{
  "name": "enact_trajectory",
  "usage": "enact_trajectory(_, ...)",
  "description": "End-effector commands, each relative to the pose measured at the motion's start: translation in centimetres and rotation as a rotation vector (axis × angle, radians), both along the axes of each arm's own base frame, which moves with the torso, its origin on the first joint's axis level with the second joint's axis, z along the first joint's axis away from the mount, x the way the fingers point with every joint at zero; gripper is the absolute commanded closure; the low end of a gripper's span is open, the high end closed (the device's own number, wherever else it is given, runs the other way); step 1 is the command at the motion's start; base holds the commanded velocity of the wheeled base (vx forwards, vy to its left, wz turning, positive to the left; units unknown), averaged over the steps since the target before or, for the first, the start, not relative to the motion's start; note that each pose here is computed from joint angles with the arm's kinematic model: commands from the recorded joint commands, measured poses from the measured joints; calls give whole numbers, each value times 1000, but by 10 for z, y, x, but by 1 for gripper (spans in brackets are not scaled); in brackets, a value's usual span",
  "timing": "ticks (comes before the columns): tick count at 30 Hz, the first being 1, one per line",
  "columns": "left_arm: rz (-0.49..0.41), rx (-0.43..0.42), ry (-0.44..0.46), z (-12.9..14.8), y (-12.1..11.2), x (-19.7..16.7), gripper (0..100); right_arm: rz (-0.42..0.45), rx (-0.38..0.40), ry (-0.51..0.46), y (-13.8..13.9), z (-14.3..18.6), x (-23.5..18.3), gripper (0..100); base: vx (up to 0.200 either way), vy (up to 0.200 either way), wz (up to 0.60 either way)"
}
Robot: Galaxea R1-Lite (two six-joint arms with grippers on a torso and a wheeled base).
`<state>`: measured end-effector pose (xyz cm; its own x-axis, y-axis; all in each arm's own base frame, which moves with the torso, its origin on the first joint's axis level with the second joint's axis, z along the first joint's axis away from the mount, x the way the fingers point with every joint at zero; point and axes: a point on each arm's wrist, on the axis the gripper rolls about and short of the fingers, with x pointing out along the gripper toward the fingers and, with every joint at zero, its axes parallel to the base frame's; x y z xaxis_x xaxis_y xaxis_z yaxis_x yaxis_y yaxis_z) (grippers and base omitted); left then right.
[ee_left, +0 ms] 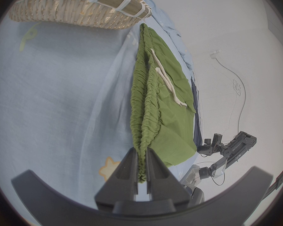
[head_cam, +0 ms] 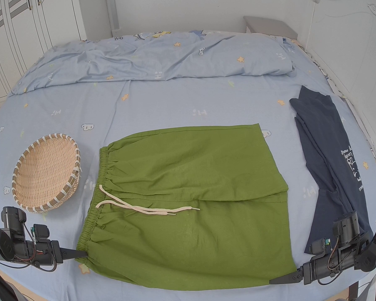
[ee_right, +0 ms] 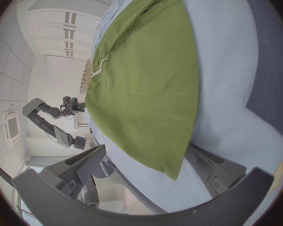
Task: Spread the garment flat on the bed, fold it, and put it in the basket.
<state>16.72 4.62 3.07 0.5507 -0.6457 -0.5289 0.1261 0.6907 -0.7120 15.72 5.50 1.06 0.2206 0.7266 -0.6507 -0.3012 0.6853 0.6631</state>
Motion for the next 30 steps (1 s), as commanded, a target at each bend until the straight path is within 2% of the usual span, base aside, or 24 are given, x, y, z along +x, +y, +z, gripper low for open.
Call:
enact_trajectory(1,1,-3,6,-1,0,0,100,-9,5,64,6,-9,-1,0,0,0,0)
enact_trajectory(12,1,-2,5,-1,0,0,100,-32,6,64,2,-8,0,0,0,0,0)
enact_trajectory(13,0,-2,5,-1,0,0,100,-33,7,62,2,-8,0,100,0,0,0)
enact_trajectory(22,4,-1,3,-1,1,1,100,-78,18,77,-7,-7,1,100,0,0,0)
enact_trajectory(30,52,-2,19,-1,6,-10,100,-127,16,112,-18,5,-12,100,0,0,0)
